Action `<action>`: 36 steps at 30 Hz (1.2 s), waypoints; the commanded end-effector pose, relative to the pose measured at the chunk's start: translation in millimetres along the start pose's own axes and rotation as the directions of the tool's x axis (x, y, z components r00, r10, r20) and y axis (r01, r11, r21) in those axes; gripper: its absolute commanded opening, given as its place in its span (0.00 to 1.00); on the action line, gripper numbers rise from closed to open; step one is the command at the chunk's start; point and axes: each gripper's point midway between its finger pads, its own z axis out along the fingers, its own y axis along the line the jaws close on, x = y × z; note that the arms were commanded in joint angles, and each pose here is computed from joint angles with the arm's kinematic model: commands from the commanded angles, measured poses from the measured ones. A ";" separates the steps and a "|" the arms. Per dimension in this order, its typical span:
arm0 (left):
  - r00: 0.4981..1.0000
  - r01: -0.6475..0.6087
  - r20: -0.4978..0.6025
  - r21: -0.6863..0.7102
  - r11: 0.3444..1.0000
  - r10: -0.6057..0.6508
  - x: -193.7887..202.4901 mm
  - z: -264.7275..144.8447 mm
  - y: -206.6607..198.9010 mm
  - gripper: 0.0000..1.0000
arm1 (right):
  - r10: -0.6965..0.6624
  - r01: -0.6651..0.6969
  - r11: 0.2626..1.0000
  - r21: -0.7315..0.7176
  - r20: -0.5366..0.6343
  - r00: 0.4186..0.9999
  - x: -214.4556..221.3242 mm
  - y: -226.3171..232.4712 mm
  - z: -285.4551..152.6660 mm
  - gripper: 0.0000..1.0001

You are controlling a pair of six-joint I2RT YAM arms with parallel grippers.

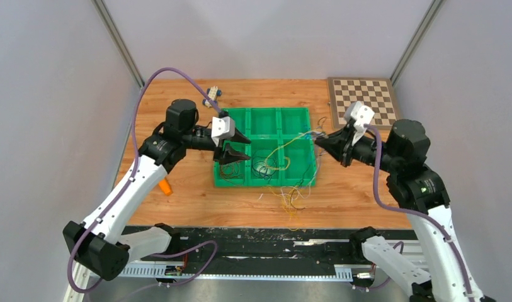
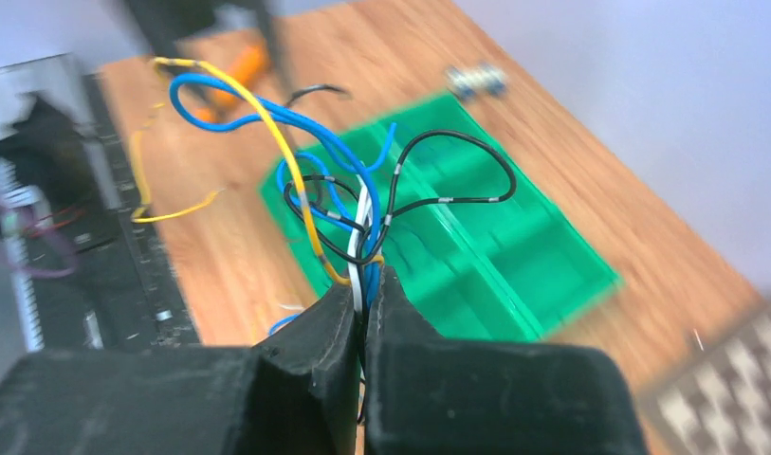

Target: Untangle the cables

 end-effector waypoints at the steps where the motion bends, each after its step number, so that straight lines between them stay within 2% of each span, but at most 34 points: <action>1: 0.967 -0.197 0.186 0.121 0.973 0.172 -88.6 17.9 -28.2 0.51 | 0.253 -0.216 0.944 0.251 -0.127 0.959 37.3 -53.9 -34.5 0.00; 4: 0.943 -0.241 0.270 0.158 0.957 0.193 -120.2 37.7 -34.0 0.42 | 0.429 -0.368 0.861 0.350 -0.113 0.896 60.1 -94.3 -64.0 0.00; 6: 0.930 -0.269 0.305 0.181 0.946 0.206 -132.6 52.2 -40.8 0.41 | 0.519 -0.465 0.813 0.350 -0.077 0.851 70.8 -111.0 -78.9 0.00; 11: 0.920 -0.241 0.357 0.186 0.953 0.163 -151.4 86.5 -42.6 0.42 | 0.583 -0.541 0.796 0.272 -0.099 0.807 88.9 -104.0 -82.4 0.00; 17: 0.933 -0.161 0.347 0.168 0.973 0.094 -151.8 132.6 -22.6 0.48 | 0.581 -0.554 0.801 0.226 -0.072 0.811 92.5 -83.8 -75.2 0.00; 24: 0.930 -0.088 0.366 0.138 0.986 0.032 -170.6 160.2 -19.0 0.57 | 0.507 -0.470 0.853 0.228 -0.144 0.850 96.2 -67.8 -61.2 0.00; 27: 0.931 -0.017 0.363 0.146 0.989 -0.037 -173.9 167.6 -18.0 0.59 | 0.481 -0.438 0.867 0.239 -0.168 0.861 98.2 -65.1 -57.5 0.00; 36: 0.938 0.024 0.336 0.170 0.985 -0.081 -168.6 178.8 -28.0 0.50 | 0.453 -0.410 0.883 0.227 -0.187 0.872 96.2 -58.5 -50.5 0.00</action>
